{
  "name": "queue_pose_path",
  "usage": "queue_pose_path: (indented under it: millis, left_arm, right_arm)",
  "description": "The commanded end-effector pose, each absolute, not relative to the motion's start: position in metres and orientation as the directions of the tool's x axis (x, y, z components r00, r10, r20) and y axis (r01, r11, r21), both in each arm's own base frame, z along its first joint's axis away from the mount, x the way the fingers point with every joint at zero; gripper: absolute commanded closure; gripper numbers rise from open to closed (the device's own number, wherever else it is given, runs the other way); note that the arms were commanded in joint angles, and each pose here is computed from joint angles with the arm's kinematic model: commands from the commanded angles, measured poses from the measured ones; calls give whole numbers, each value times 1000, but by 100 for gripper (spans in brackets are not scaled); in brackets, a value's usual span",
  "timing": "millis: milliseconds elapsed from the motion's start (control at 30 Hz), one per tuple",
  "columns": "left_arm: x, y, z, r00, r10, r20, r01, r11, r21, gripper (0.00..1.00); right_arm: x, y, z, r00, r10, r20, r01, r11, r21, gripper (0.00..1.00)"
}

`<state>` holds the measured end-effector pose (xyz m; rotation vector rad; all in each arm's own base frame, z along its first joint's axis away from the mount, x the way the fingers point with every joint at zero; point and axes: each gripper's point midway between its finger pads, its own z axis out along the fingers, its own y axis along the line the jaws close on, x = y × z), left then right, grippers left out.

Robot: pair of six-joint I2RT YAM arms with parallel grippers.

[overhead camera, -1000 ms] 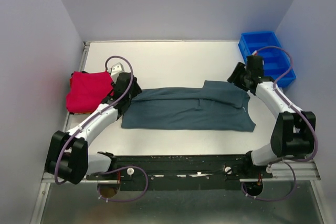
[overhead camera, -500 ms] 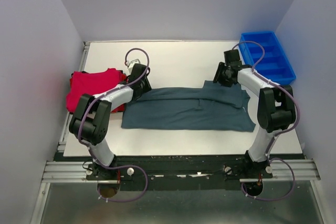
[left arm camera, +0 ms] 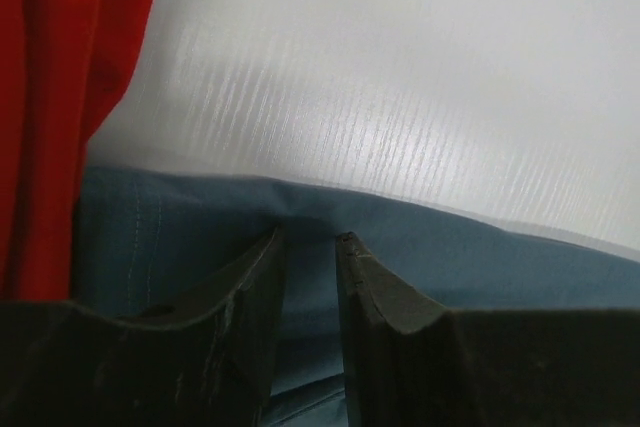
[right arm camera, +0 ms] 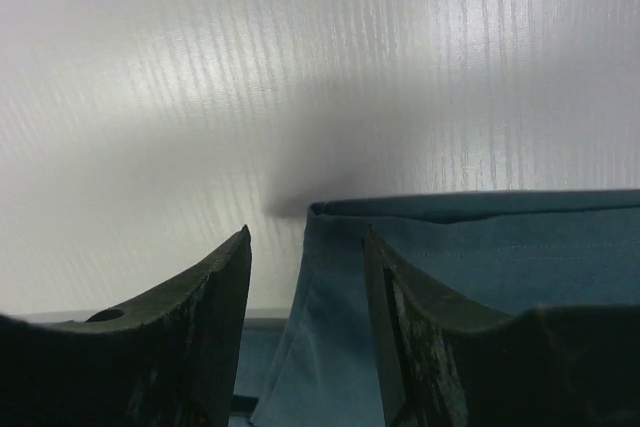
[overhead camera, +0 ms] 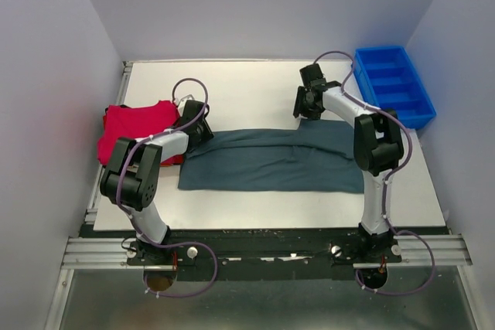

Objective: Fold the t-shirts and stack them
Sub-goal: Fold the other side of the tshirt into a rectangle

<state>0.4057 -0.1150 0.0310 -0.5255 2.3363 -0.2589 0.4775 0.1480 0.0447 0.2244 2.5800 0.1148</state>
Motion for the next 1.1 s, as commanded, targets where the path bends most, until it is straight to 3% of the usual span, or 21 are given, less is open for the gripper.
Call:
queue_pose_path:
  millis: [0,67,200,300,333,667,933,1067]
  left_arm:
    - [396,-115,42,-658,-414,-629,-260,909,-327,57]
    - [395,-115,49,-646,-403,-648,-247,914,-322,57]
    - [397,-118,60,-623,-391,-677,-222,919,-327,56]
    - [396,-121,64,-621,-386,-683,-210,921,-329,57]
    - [397,-122,66,-617,-382,-687,-203,922,-331,57]
    - [392,-145,97,-572,-319,-756,-81,939,-335,55]
    - [383,-202,112,-573,-238,-784,151,910,-387,54]
    - [378,-242,109,-623,-183,-760,272,861,-430,54]
  right_arm:
    - [469,137,21,-876,176,-450,177,983,39,45]
    - [467,137,16,-881,174,-440,180,983,28,50]
    - [466,134,19,-874,180,-452,200,980,5,83]
    - [465,132,37,-851,181,-494,202,979,11,85]
    - [463,132,43,-846,182,-501,202,979,16,90]
    - [392,128,106,-791,140,-595,161,987,17,91]
    - [295,138,91,-826,168,-538,117,985,127,91]
    - [252,147,76,-853,211,-478,124,970,208,84]
